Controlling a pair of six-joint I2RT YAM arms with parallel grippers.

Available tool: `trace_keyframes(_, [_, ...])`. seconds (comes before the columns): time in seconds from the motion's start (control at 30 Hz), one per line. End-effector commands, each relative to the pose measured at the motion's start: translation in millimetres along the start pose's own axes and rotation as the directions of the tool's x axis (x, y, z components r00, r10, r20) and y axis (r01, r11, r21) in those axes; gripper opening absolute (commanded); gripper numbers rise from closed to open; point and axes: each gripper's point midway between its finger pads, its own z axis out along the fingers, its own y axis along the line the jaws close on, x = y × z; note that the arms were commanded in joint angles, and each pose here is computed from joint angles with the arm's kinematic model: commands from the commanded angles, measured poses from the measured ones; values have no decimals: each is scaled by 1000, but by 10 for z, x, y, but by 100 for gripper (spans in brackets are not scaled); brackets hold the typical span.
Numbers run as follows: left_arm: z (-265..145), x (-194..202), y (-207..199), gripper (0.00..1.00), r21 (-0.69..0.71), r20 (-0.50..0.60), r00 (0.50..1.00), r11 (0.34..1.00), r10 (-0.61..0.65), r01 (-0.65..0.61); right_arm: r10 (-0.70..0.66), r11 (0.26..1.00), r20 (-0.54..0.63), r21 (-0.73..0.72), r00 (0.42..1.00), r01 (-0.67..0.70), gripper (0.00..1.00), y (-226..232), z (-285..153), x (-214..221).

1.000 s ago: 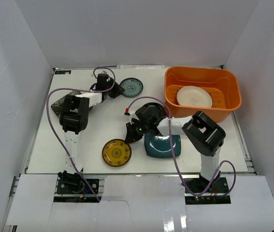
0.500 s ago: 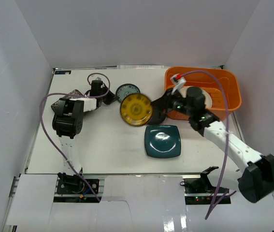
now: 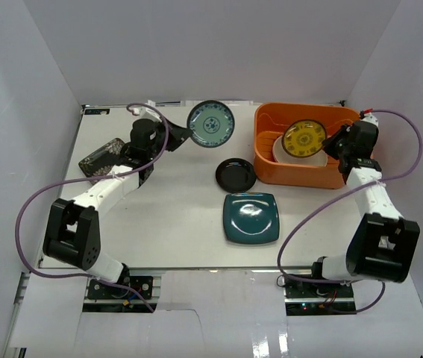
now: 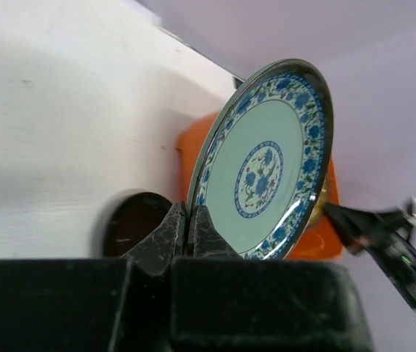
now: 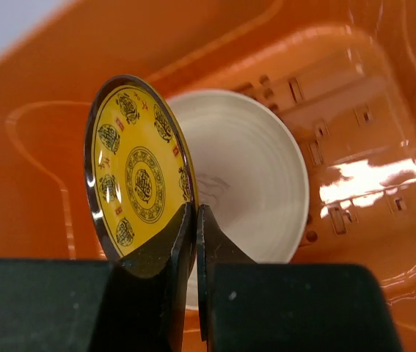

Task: Place the plates into the plastic bin on the countertop

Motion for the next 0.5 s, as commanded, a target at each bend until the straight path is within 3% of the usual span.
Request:
trace_keyframes(0.0, [-69,100,-639,0,112,7,995,989,99,-99,0,999,14,44,1000,-1,8,-34,147,-128])
trace_keyframes(0.07, [-27,124,-890,0,151,-1,993,982,118,-117,10,997,-35,74,999,-7,10,-130,240,4])
trace_keyframes(0.23, [134,471,-1306,0,184,-46,982,968,183,-172,22,999,-49,41,999,-20,61,-68,190,-27])
trace_keyframes(0.27, [147,512,-1547,0,223,-43,980,958,195,-181,21,999,-35,33,999,-20,67,-41,132,-84])
trace_keyframes(0.33, [338,738,-1512,0,192,-87,970,960,225,-206,29,999,21,-23,999,-28,78,121,-84,-289])
trace_keyframes(0.37, [392,801,-1570,0,193,-91,967,957,236,-216,34,999,42,-41,999,-32,79,180,-187,-364])
trace_keyframes(0.47, [624,1105,-1800,0,217,-125,955,947,268,-237,47,988,178,-150,983,-20,60,507,-816,-690])
